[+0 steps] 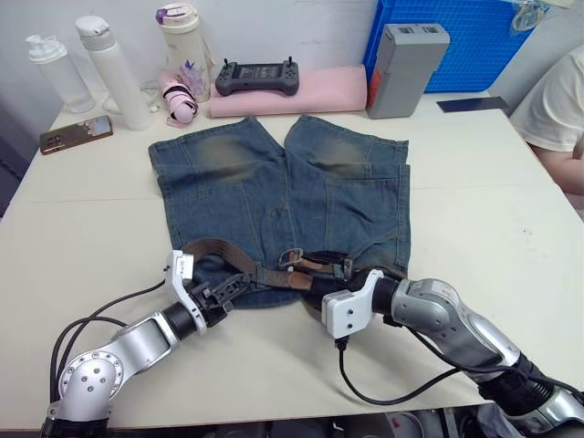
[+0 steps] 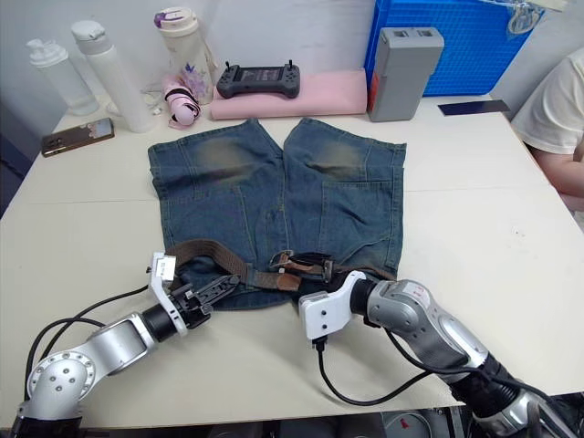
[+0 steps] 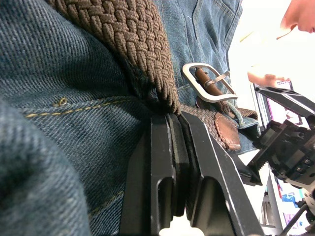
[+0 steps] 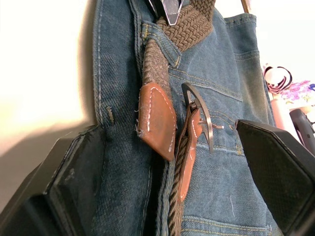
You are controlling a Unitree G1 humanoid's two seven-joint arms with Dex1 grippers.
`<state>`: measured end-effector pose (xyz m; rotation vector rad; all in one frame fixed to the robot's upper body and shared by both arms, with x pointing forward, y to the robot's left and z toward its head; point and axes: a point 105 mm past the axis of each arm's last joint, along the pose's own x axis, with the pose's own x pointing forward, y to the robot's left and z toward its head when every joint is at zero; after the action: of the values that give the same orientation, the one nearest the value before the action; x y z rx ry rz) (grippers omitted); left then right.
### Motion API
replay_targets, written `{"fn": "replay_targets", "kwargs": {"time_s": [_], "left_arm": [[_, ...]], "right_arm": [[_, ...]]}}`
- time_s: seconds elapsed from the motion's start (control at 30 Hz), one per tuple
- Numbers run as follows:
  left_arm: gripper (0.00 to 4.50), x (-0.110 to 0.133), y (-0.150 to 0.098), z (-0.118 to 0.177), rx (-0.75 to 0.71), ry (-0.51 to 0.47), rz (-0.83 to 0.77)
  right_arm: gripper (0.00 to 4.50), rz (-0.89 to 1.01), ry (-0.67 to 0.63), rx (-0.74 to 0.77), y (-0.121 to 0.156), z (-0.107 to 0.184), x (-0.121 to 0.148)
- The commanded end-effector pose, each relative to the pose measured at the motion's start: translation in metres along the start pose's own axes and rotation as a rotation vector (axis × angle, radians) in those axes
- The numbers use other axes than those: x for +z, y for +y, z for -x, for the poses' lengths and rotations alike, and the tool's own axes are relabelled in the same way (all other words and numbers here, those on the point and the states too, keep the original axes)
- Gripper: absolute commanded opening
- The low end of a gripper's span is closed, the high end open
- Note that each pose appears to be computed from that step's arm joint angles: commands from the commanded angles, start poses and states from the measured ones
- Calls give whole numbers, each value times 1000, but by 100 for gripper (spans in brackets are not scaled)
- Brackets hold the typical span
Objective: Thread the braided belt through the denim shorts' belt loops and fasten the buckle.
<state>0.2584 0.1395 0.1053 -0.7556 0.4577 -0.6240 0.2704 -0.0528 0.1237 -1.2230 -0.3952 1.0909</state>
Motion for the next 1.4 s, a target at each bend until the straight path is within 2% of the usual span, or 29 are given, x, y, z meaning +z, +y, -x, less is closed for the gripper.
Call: {"fn": "replay_targets", "kwargs": {"time_s": [0.03,0.13,0.27,0.3,0.33,0.63,0.73,0.8,1.4], "left_arm": [[0,-2,-8,-1,-41,7,-4],[0,-1,-7,-1,-38,4,-2],[0,0,-6,0,-34,-3,3],[0,0,-6,1,-33,-4,4],[0,0,-6,1,-33,-4,5],[0,0,-5,0,-29,-9,9],[0,0,-5,0,-28,-13,8],[0,0,-5,0,-29,-13,9],[0,-2,-4,1,-29,-10,19]], "right_arm": [[444,45,-34,-38,-10,1,8],[370,36,-45,-41,-10,1,10],[171,22,-59,-30,-10,5,14],[146,18,-61,-28,-9,6,15],[94,18,-61,-30,-10,7,15],[94,10,-51,-42,-14,8,12],[173,-9,-51,-53,-17,8,11],[289,4,-50,-50,-17,7,11],[289,11,-82,-82,-31,10,22]]}}
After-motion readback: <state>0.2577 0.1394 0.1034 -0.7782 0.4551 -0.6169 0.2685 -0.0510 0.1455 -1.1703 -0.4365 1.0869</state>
